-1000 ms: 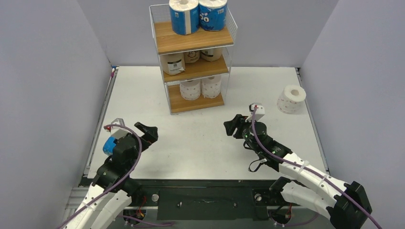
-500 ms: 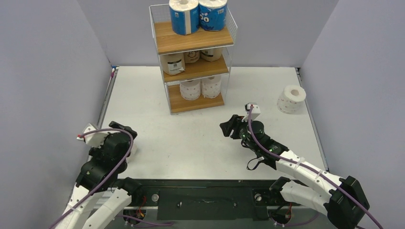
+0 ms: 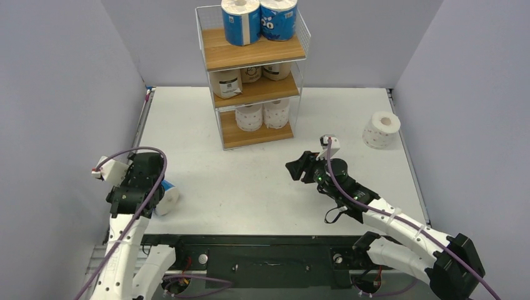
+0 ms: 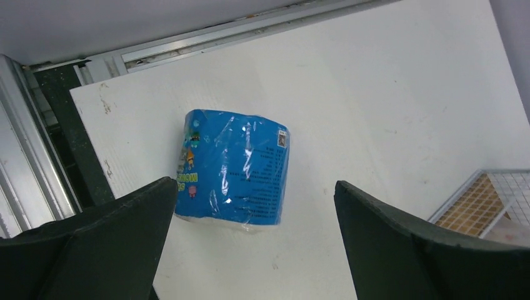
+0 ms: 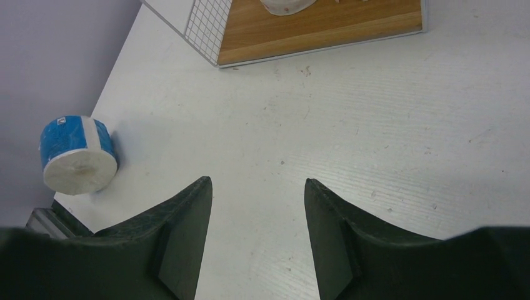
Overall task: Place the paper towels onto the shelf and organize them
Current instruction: Move the paper towel to the center of the board.
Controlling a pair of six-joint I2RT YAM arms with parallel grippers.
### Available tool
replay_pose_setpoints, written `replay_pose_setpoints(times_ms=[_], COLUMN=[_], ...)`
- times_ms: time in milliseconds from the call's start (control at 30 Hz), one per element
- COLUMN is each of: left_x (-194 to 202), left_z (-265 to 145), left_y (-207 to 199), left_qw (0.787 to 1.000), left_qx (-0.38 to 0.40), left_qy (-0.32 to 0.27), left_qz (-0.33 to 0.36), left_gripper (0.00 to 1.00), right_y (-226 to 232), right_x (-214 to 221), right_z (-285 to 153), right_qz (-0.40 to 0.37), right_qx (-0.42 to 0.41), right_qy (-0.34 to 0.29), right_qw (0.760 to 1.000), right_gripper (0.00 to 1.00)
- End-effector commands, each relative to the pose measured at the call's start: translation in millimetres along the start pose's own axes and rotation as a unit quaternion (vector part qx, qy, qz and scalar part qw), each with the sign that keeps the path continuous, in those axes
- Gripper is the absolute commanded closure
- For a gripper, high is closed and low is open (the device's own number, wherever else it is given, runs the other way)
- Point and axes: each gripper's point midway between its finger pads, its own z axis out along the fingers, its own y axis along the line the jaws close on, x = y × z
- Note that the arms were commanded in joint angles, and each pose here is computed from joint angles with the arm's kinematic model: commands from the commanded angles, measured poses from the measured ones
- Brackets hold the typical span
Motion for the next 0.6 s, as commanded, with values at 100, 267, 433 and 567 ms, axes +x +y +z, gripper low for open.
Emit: replay_pose_setpoints(times_ms=[100,267,433,567], left_x=[13.6,34.5,69.2,87.3], left_z=[33.5,51.7,58.9,60.0], left_y=[-6.4,6.8,7.7,6.8], left_qw=[0.996,0.990,0.984,0.981], left_qx=[-0.035,-0.071,-0.064,-0.046], left_qy=[0.066,0.107,0.160,0.183], left_qz=[-0.042,-0.049,-0.035,-0.034], left_gripper=[0.04,0.04,0.04,0.04], right_y=[19.6,21.9,23.3,26.8], right_x=[-21.5,-21.2,-20.6,-28.8], right_z=[-11.8,-13.0,-13.0,-16.6], right_qz=[0.008,0.010,0.012,0.010], right_qx=[-0.043,-0.049,-0.052,-0.054], right_qy=[-0.036,-0.035,-0.032,-0.039], right_qw=[0.998,0.998,0.998,0.998], right_gripper=[0.48,0.48,0.48,0.48])
